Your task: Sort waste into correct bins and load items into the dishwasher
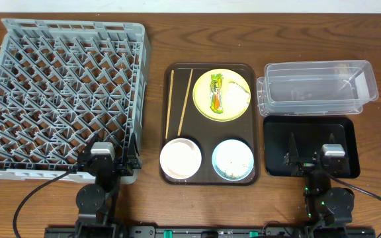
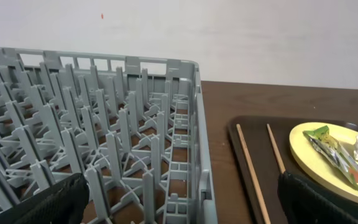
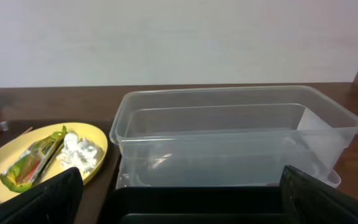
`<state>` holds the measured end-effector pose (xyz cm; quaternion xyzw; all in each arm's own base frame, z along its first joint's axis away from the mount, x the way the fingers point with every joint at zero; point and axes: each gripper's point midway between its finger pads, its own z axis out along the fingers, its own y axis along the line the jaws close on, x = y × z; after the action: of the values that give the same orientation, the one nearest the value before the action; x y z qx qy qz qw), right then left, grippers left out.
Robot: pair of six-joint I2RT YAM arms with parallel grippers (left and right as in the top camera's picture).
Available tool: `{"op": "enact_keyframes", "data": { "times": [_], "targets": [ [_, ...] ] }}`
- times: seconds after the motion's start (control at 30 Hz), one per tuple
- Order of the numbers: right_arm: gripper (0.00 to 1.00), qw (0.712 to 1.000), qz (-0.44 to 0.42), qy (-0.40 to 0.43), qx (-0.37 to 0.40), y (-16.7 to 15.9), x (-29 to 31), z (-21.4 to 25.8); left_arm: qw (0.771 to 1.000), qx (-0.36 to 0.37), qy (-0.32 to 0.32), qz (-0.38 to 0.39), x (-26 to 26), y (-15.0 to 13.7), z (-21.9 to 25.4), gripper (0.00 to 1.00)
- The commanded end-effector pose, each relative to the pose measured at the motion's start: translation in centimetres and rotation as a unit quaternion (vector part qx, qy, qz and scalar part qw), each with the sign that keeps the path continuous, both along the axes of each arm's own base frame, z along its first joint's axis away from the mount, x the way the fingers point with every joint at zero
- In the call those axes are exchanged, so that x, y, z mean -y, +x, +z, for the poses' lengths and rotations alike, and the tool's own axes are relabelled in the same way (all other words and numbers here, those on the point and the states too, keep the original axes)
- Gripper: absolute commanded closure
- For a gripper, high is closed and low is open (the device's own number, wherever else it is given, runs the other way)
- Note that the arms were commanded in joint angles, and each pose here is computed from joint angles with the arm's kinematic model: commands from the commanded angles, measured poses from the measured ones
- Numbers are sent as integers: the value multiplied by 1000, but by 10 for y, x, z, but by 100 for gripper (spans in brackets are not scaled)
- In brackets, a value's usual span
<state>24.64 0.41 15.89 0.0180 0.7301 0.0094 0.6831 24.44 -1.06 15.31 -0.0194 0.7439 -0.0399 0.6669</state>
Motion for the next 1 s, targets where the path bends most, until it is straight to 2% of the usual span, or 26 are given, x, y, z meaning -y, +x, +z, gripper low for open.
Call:
{"op": "enact_keyframes", "data": {
  "times": [0.0, 0.47, 0.63, 0.7, 0.83, 0.97],
  "targets": [
    [1, 1000, -7, 5, 0, 0, 3, 0, 1000, -24, 2, 6, -2, -1, -17, 2],
    [1, 1000, 6, 13, 0, 0, -2, 0, 1000, -23, -3, 0, 0, -1, -16, 2],
    [1, 1000, 17, 17, 5, 0, -6, 2, 993, -7, -44, -108, 38, -5, -5, 2],
    [1, 999, 40, 20, 15, 0, -14, 7, 989, 5, -47, -140, 49, -7, 1, 2],
    [1, 988, 132, 43, 68, -6, -44, 36, 987, 33, -45, -149, 51, -8, 19, 2],
    [1, 980, 159, 60, 101, -12, -53, 63, 984, 56, -45, -164, 55, -14, 48, 2]
  ]
}}
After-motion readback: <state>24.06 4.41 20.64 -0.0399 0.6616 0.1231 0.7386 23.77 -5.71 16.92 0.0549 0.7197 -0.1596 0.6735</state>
